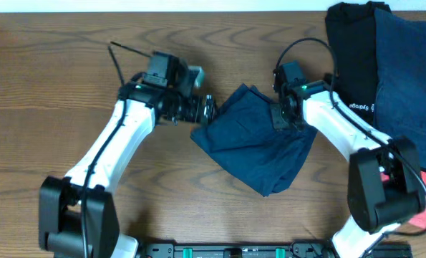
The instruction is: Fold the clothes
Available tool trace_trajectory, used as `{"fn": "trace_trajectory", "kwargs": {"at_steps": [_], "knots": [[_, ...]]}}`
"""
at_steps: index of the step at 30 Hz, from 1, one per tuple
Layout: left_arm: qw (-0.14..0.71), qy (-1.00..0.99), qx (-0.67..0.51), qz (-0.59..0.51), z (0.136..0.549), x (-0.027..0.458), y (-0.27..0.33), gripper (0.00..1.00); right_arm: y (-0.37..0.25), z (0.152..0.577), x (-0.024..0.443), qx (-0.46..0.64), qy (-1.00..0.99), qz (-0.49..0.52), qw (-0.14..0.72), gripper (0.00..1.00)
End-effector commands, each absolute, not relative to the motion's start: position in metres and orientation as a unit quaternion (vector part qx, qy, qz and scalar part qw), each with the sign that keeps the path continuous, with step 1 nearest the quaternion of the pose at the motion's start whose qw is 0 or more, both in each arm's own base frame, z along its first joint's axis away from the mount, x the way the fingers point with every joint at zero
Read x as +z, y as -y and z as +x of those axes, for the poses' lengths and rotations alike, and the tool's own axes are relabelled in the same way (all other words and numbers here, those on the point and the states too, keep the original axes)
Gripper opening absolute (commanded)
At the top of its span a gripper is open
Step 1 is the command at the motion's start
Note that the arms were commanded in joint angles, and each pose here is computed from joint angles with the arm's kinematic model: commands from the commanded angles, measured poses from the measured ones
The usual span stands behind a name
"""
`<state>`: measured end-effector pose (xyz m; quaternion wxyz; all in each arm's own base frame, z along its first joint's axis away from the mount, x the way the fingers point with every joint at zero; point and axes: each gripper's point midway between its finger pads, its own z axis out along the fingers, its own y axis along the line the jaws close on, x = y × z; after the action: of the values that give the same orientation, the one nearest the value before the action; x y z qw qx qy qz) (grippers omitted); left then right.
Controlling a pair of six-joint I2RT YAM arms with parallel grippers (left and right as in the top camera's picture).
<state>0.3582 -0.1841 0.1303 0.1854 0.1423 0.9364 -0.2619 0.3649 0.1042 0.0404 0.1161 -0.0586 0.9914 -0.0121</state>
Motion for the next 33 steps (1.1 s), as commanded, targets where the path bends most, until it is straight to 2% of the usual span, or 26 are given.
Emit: {"fn": "trace_trajectory", "kwargs": {"at_steps": [1,4,10,19,20,22,24,26,30,33], "knots": [[0.217,-0.928,-0.264,0.147,0.377,0.132,0.188,0.98,-0.106,0.380,0.098,0.005,-0.980,-0.060,0.192,0.52],[0.217,-0.927,-0.266,0.148,0.389,0.114,0.193,0.98,-0.109,0.377,0.130,0.025,-0.972,-0.060,0.226,0.53],[0.152,-0.922,-0.320,0.153,0.384,0.064,0.214,0.98,-0.105,0.362,0.177,0.037,-0.960,-0.058,0.271,0.56],[0.078,-0.926,-0.325,0.176,0.356,0.014,0.238,0.99,-0.101,0.352,0.183,0.036,-0.961,-0.058,0.267,0.56],[0.068,-0.927,-0.323,0.180,0.351,0.011,0.241,0.96,-0.101,0.352,0.183,0.036,-0.961,-0.058,0.267,0.57],[0.050,-0.928,-0.320,0.184,0.342,0.004,0.245,0.82,-0.101,0.352,0.183,0.036,-0.961,-0.058,0.267,0.56],[0.041,-0.929,-0.319,0.186,0.336,0.002,0.247,0.49,-0.101,0.352,0.182,0.036,-0.961,-0.058,0.266,0.56],[0.040,-0.929,-0.319,0.186,0.335,0.004,0.247,0.06,-0.101,0.351,0.182,0.035,-0.962,-0.058,0.264,0.56],[0.056,-0.933,-0.311,0.170,0.344,0.017,0.232,0.06,-0.100,0.349,0.181,0.033,-0.963,-0.058,0.260,0.56],[0.083,-0.956,-0.249,0.135,0.361,0.028,0.191,0.06,-0.099,0.349,0.180,0.032,-0.964,-0.058,0.259,0.56]]}}
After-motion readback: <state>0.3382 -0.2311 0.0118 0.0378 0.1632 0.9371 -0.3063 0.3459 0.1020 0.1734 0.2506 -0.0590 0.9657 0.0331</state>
